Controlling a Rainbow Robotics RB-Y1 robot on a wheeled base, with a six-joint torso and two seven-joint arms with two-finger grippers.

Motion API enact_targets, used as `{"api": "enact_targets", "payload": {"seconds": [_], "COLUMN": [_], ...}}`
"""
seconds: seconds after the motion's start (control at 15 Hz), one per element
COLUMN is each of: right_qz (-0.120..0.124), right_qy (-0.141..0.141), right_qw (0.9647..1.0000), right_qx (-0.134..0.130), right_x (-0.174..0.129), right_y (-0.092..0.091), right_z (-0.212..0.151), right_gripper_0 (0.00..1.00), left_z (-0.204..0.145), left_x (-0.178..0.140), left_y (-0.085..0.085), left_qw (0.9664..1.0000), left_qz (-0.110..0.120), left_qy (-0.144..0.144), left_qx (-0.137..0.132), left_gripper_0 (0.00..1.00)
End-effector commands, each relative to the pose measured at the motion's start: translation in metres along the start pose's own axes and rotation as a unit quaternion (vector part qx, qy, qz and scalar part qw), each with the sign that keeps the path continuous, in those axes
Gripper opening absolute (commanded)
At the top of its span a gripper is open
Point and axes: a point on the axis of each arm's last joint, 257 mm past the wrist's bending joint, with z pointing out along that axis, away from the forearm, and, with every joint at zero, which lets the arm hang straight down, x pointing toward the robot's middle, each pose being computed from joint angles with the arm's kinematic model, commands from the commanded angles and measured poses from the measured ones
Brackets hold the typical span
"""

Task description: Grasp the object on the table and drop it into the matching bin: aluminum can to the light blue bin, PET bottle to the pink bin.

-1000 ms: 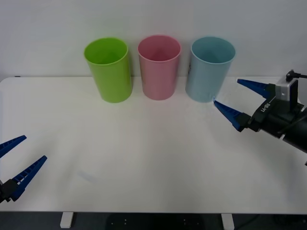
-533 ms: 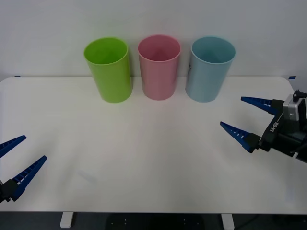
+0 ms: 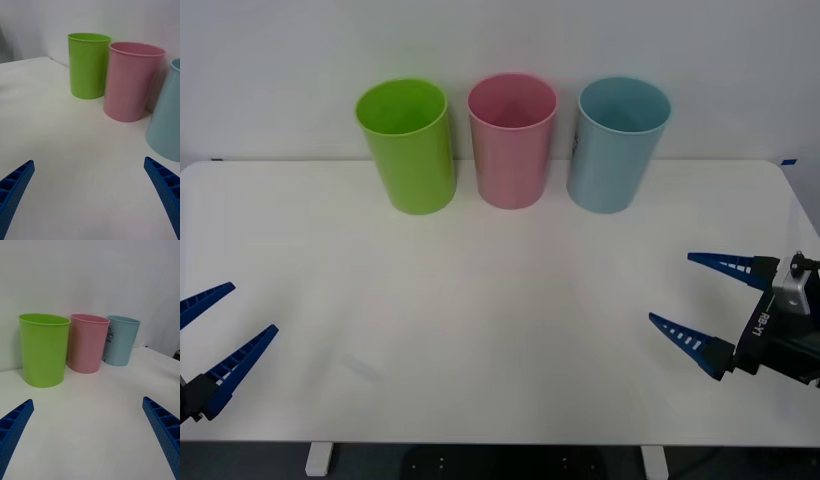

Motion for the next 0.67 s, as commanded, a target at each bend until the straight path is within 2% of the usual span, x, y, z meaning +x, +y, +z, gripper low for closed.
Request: {"api": "enact_targets", "payload": {"seconds": [0.07, 0.4, 0.67], "right_qz": [0.024, 0.041, 0.042], "right_qy": [0.009, 0.015, 0.016], "right_qw": [0.9995, 0.9984, 0.9983], "right_qx": [-0.016, -0.036, -0.037], "right_x": [0.017, 0.028, 0.029], "right_y": [0.022, 0.042, 0.043], "right_z": [-0.013, -0.022, -0.022], "right_gripper_0": [1.00, 1.00, 1.00], "left_z": [0.000, 0.000, 0.000], "left_x": [0.000, 0.000, 0.000], "left_y": [0.000, 0.000, 0.000], "left_qw": [1.0000, 1.0000, 1.0000], "left_qz": [0.000, 0.000, 0.000], "left_qy": [0.000, 0.000, 0.000], "left_qx": [0.000, 0.000, 0.000], "left_gripper_0": [1.00, 1.00, 1.00]}}
